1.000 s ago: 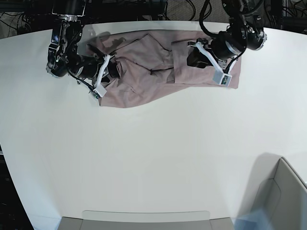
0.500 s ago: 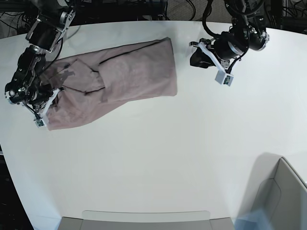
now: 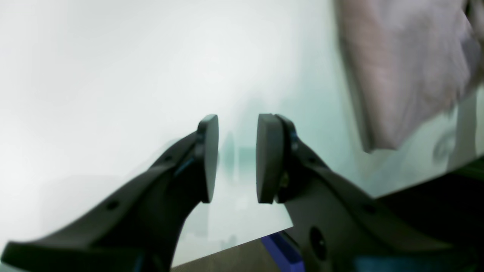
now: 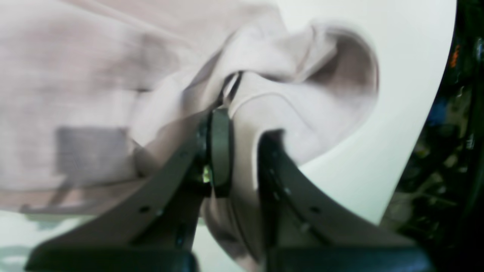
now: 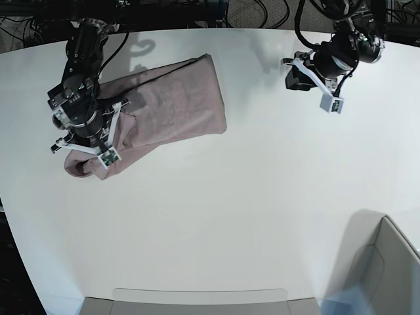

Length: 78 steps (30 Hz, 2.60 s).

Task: Fold the T-shirt properly
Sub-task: 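Grasp the other strip end with the right gripper and fold it inward, then grasp the bundled shirt with both grippers and flatten it into a square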

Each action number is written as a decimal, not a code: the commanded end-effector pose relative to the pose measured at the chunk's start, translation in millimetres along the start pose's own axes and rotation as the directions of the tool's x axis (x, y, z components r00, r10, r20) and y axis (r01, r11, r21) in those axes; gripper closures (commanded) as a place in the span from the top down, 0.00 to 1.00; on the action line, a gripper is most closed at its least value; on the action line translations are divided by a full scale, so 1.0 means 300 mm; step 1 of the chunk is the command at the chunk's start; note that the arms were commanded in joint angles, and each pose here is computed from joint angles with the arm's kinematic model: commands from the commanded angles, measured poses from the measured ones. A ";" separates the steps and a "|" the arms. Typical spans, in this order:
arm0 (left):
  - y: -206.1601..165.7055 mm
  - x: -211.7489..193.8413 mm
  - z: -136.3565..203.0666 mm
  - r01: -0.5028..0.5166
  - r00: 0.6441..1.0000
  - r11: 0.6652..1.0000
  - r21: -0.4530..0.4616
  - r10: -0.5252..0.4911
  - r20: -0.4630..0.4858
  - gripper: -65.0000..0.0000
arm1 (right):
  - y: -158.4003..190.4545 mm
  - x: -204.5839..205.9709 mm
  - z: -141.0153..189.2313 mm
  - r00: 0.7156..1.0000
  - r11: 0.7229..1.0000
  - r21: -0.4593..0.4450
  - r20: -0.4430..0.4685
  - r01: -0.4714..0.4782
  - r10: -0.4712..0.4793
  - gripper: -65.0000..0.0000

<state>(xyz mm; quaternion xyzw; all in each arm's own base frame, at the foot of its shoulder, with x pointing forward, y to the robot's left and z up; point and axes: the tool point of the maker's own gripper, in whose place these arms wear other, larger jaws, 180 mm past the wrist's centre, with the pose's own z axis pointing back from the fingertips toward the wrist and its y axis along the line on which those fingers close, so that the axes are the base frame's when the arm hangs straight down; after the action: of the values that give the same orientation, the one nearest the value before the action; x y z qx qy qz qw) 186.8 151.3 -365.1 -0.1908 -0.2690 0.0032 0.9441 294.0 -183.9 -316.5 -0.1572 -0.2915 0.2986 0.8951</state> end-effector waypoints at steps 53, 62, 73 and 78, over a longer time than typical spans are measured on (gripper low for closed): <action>-0.102 0.043 -0.011 0.054 0.998 0.992 -0.111 -0.050 0.038 0.05 | 0.299 0.354 0.111 0.850 0.872 -0.111 0.193 -0.477 0.490 0.00; -0.518 0.087 -0.048 0.198 0.980 0.845 -0.496 -0.152 0.132 0.00 | -0.011 0.135 0.002 0.956 0.956 -0.083 0.070 -0.280 0.286 0.00; -0.616 0.044 -0.117 0.328 0.939 0.781 -0.532 -0.333 0.091 0.00 | 0.078 -0.086 -0.130 0.963 0.958 0.128 -0.055 -0.257 0.266 0.00; -0.658 0.015 -0.194 0.421 0.884 0.740 -0.525 -0.464 0.054 0.00 | 0.095 -0.094 -0.137 0.963 0.957 0.143 -0.059 -0.253 0.263 0.00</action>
<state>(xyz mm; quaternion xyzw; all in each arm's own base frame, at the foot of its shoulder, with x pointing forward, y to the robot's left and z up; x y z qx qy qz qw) 192.5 -46.5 -350.3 -0.3613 -0.2338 -0.2991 0.8516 279.3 -182.6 -384.0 -0.1353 -0.1981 0.4210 0.8747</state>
